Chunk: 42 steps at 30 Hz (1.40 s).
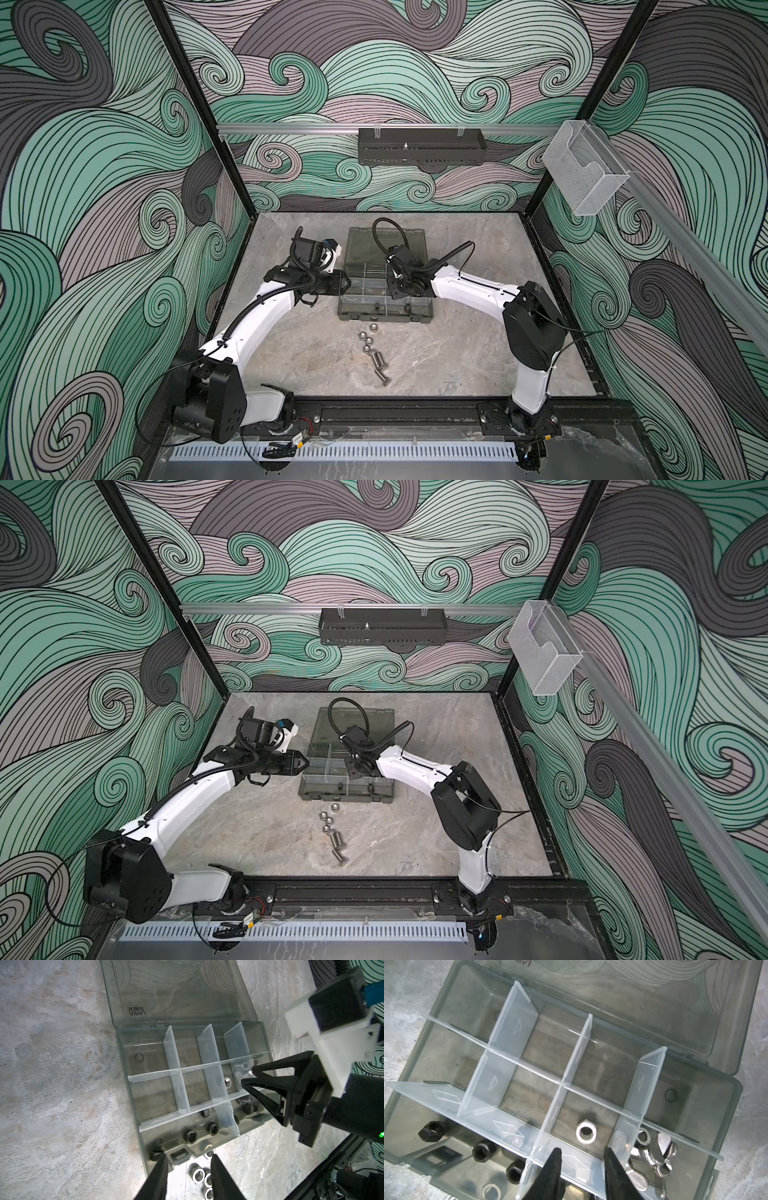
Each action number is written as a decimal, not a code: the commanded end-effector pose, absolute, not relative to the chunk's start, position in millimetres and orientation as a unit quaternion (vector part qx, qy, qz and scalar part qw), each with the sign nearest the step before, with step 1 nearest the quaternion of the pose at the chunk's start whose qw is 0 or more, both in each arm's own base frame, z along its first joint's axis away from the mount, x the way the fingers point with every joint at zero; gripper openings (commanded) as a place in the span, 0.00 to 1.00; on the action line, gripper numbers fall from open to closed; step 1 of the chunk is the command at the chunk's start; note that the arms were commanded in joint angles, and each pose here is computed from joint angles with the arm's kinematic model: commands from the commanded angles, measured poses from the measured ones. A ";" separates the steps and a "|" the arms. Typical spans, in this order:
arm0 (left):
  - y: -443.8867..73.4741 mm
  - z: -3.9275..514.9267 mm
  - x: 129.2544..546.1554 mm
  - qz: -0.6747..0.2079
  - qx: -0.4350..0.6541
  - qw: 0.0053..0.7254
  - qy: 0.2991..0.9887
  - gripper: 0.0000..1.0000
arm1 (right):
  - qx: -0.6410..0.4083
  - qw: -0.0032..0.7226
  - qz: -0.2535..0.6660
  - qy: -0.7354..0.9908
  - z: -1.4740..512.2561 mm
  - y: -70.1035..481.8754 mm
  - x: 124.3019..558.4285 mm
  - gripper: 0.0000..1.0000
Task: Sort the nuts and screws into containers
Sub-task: 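Lift the hex nut with the right gripper over the box's middle compartment, then open the right gripper to drop the nut while the left gripper lowers, then lower the left gripper onto a silver hex nut beside the box and close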
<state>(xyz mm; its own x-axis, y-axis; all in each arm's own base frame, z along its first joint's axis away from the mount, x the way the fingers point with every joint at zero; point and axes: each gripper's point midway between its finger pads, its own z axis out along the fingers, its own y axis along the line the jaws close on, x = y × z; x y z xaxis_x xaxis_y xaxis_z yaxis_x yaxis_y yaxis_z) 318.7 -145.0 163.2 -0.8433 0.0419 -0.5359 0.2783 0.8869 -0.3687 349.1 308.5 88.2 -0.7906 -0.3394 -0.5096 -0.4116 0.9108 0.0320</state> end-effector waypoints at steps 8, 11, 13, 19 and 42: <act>-148.5 161.3 319.6 -0.239 0.085 0.258 0.932 0.39 | -0.191 0.266 0.092 0.940 111.9 307.2 344.0 0.38; -147.9 160.0 317.7 -0.234 0.096 0.257 0.933 0.39 | -0.167 0.270 0.117 0.941 119.4 303.7 331.9 0.38; -146.5 158.8 317.0 -0.232 0.089 0.256 0.934 0.38 | -0.157 0.281 0.131 0.938 126.1 301.9 325.4 0.38; -153.3 143.8 297.4 -0.254 0.050 0.226 0.939 0.39 | -0.156 0.301 0.118 0.933 151.9 282.1 302.8 0.38; -181.3 82.8 224.7 -0.179 0.064 0.127 0.974 0.42 | -0.139 0.252 0.160 0.944 120.5 224.3 201.9 0.38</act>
